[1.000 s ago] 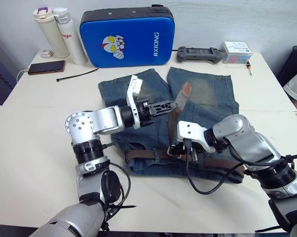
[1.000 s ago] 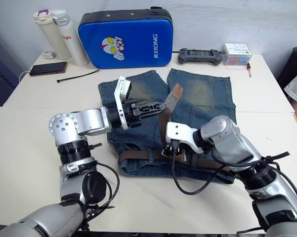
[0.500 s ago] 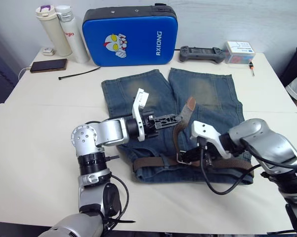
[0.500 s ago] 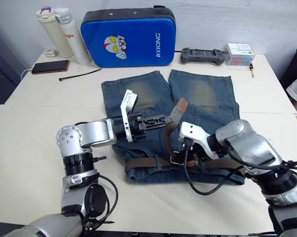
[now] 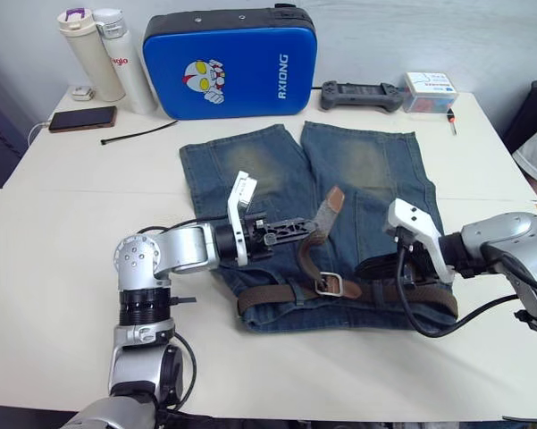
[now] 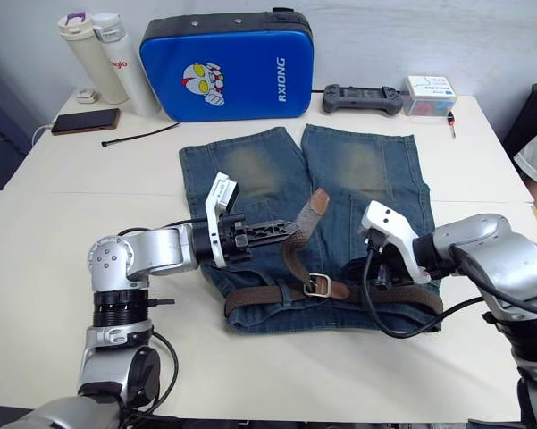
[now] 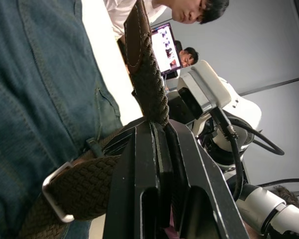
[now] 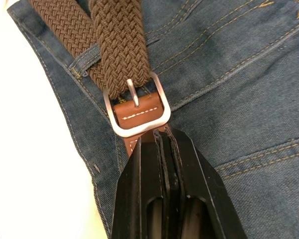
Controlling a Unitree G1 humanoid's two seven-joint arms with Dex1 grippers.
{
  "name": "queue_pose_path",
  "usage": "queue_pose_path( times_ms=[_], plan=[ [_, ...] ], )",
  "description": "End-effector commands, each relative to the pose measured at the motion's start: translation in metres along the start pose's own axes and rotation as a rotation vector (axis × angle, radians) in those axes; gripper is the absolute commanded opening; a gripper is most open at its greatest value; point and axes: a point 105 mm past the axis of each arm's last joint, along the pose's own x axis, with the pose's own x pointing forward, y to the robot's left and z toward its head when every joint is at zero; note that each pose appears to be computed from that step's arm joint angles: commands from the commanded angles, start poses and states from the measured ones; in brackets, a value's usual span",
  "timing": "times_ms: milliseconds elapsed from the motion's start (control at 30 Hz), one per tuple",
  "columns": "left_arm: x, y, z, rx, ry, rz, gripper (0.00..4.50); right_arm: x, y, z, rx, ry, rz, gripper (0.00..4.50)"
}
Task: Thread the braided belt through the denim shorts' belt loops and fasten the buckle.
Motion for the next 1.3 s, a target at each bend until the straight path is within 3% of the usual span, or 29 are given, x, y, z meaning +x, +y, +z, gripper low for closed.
queue_pose_path(
  times_ms=[33,567,967,1300],
  plan=[
    [0.001,-0.01,-0.004,0.026,0.007,-0.028,0.0,0.004,0.007,0.007,-0.063,-0.006,0.017,0.03],
    [-0.002,-0.018,-0.003,0.036,-0.006,-0.017,0.0,0.046,0.011,0.007,-0.064,-0.035,0.057,0.03],
    [-0.017,-0.005,-0.005,0.011,-0.047,0.051,0.0,0.049,0.008,0.022,-0.029,-0.107,0.1,0.03],
    [-0.02,-0.004,-0.007,0.012,-0.054,0.06,0.0,0.054,0.009,0.015,-0.04,-0.06,0.133,0.03]
  ],
)
